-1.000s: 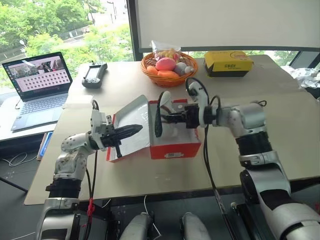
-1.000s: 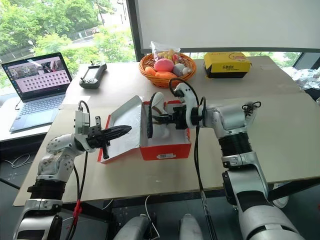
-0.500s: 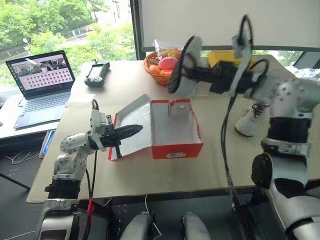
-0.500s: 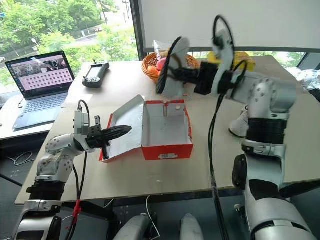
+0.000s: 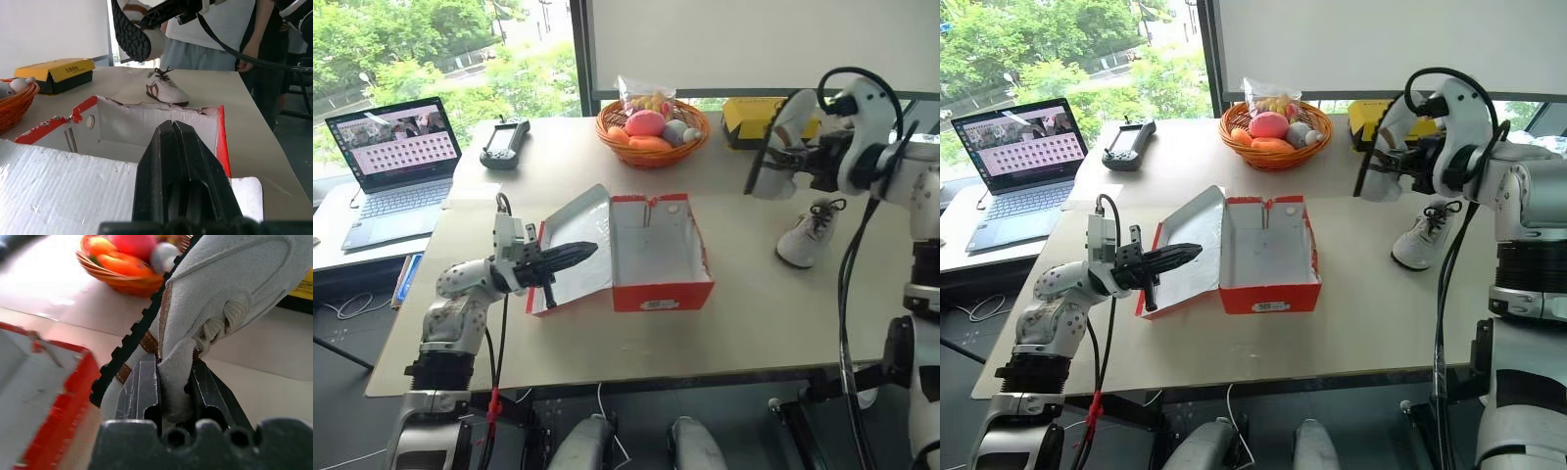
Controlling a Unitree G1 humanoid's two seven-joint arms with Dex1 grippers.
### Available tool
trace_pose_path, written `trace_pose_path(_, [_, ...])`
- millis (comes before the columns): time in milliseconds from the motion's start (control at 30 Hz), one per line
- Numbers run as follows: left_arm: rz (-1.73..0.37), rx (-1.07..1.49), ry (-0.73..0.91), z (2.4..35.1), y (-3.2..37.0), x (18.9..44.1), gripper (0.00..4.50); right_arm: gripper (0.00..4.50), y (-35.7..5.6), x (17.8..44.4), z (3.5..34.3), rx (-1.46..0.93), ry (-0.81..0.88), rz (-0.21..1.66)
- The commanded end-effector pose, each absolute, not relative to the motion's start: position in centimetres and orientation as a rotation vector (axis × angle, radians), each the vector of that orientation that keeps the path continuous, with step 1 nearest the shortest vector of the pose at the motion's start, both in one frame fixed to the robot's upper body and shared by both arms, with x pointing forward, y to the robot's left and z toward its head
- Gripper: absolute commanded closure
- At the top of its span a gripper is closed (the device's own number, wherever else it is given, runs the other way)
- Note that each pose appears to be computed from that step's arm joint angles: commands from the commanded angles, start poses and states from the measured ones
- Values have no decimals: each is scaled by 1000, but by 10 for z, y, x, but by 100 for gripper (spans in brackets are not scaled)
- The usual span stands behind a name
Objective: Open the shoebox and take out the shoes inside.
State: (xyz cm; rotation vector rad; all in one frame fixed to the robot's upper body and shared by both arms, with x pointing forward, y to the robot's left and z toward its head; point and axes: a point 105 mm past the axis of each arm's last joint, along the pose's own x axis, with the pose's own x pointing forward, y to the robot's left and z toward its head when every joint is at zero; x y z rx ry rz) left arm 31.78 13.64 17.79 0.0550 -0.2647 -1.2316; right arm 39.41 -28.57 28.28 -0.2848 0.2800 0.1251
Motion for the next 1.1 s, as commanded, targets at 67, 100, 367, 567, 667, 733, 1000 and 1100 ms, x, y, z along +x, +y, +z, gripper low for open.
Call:
trace_pose_path(67, [-1241, 78, -303, 187, 136, 316, 450, 401, -330, 383, 303, -466, 260, -114])
trace_pose_path(100, [-1241, 79, -301, 186, 136, 316, 450, 401, -338, 380, 301, -501, 284, -153])
trace_pose_path(367, [-1243, 79, -288, 182, 138, 315, 450, 401, -363, 366, 269, -635, 484, -222])
trace_pose_path(567, [-1249, 83, -281, 179, 138, 313, 450, 401, -376, 359, 223, -681, 656, -221])
trace_pose_path(667, [-1248, 83, -278, 178, 139, 312, 450, 401, -382, 356, 203, -660, 713, -225])
trace_pose_path(733, [-1248, 88, -275, 177, 139, 312, 450, 401, -383, 357, 192, -647, 741, -216])
trace_pose_path(1000, [-1248, 89, -268, 175, 141, 312, 450, 263, -383, 372, 175, -576, 716, -202])
trace_pose_path(1100, [-1250, 88, -267, 174, 141, 311, 450, 165, -379, 377, 178, -566, 697, -196])
